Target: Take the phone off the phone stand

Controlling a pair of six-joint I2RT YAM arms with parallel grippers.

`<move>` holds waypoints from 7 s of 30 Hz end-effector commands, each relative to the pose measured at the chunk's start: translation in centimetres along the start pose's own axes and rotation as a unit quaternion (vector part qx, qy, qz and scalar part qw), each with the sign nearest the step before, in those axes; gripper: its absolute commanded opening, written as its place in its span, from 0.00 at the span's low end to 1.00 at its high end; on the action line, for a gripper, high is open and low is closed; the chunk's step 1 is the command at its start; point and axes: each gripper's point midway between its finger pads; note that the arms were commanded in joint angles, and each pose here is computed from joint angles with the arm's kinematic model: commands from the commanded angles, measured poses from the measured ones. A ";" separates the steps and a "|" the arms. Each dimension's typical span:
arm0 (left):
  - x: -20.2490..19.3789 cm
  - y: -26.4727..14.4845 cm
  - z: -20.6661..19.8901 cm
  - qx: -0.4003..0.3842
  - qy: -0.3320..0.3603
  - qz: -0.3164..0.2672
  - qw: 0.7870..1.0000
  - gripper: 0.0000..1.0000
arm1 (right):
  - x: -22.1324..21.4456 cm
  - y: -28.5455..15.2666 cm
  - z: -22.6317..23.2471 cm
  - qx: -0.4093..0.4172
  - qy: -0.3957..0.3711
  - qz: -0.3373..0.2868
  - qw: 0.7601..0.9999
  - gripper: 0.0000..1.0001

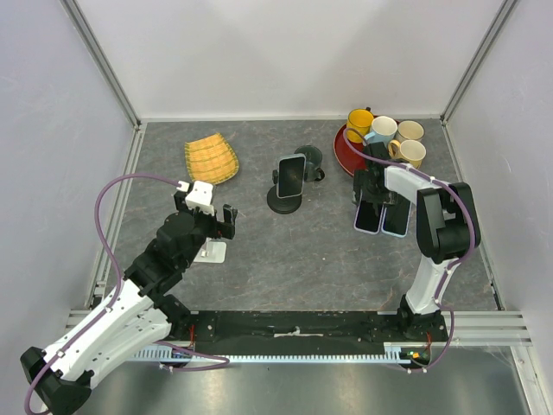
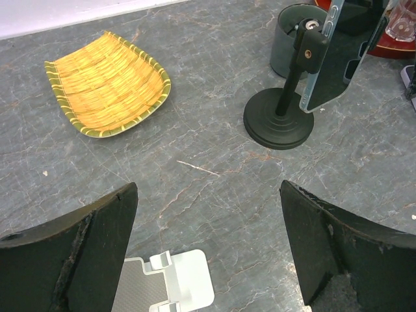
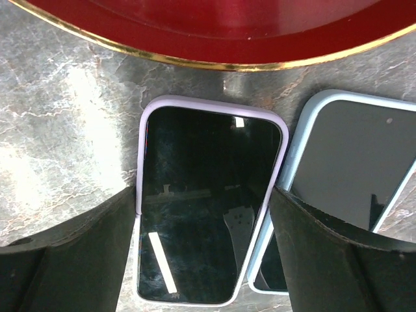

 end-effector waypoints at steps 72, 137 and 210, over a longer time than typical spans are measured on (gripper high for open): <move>1.2 1.2 -4.7 -0.048 -0.100 0.084 0.990 0.95 | 9.1 -26.2 22.8 0.490 -0.337 -0.372 0.713 0.10; 5.1 2.8 -10.9 0.069 -0.114 0.087 0.987 0.96 | 4.8 -21.7 13.0 0.251 -0.108 -0.380 0.884 0.98; 1.0 3.1 -12.4 -0.004 -0.022 0.131 0.991 0.62 | 0.1 -23.7 21.0 0.422 -0.231 -0.414 0.772 0.98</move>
Point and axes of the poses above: each gripper's point midway between its finger pads, its own y axis out along the fingers, its own z axis along the line the jaws close on, x = y × z, and after that the axes turned 12 degrees about -y, right-handed
